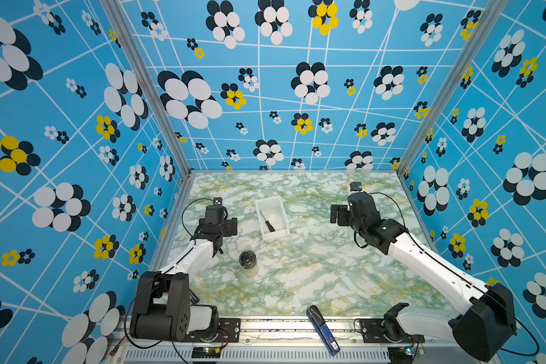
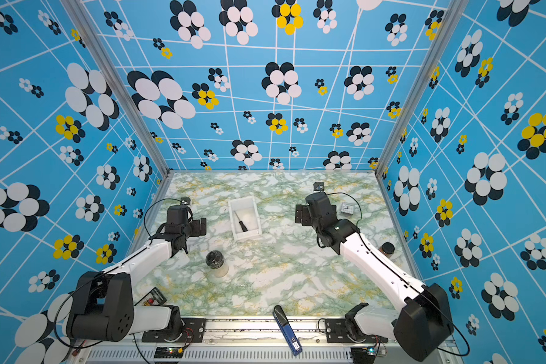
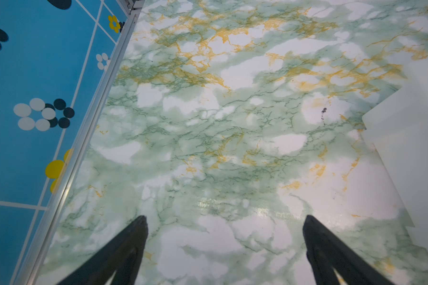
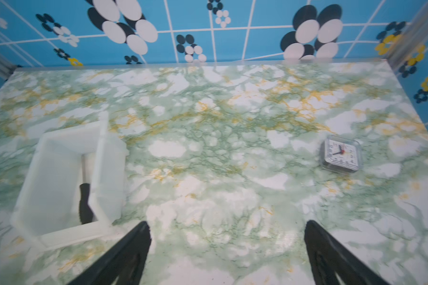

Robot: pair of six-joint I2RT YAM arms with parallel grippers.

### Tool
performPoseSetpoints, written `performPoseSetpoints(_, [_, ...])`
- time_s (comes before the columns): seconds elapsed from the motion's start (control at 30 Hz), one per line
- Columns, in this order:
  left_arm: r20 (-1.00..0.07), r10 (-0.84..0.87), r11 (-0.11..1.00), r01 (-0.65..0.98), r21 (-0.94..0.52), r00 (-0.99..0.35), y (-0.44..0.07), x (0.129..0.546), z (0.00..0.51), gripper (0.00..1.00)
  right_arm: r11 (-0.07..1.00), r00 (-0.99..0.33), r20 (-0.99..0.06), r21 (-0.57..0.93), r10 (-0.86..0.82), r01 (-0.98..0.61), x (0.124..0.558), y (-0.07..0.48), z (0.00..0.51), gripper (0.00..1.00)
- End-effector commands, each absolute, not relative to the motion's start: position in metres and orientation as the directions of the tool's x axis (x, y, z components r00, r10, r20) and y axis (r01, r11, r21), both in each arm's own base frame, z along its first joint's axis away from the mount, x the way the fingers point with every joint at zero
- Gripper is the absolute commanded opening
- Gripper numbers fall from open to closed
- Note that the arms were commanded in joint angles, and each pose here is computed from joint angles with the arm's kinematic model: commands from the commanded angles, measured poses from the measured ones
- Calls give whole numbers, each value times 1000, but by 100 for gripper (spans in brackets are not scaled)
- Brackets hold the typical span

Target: Put the screwdriver in the bin

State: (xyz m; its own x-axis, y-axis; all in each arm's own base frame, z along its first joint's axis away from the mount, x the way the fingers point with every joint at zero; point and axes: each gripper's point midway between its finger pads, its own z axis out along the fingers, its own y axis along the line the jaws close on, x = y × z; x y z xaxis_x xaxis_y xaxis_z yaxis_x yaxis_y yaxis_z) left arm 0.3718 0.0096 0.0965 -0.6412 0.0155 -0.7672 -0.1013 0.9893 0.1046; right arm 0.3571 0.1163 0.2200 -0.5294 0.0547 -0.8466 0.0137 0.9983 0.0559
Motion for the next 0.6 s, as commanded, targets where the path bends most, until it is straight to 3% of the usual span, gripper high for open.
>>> performPoseSetpoints(0.0, [-874, -2, 991, -119, 64, -485, 13, 387, 115, 99, 991, -400, -909, 83, 120, 107, 366, 85, 230, 99])
performPoseSetpoints(0.27, [-940, -23, 993, -119, 19, -339, 12, 395, 119, 99, 962, -381, -924, -70, 38, 265, 352, 5, 198, 99])
performPoseSetpoints(0.43, [-959, -39, 993, -121, -5, -281, 15, 391, 105, 99, 915, -314, -941, -12, 126, 403, 339, -55, 168, 99])
performPoseSetpoints(0.57, [-963, -31, 996, -92, -6, -269, 10, 388, 100, 99, 927, -281, -951, 14, 128, 376, 344, -57, 147, 99])
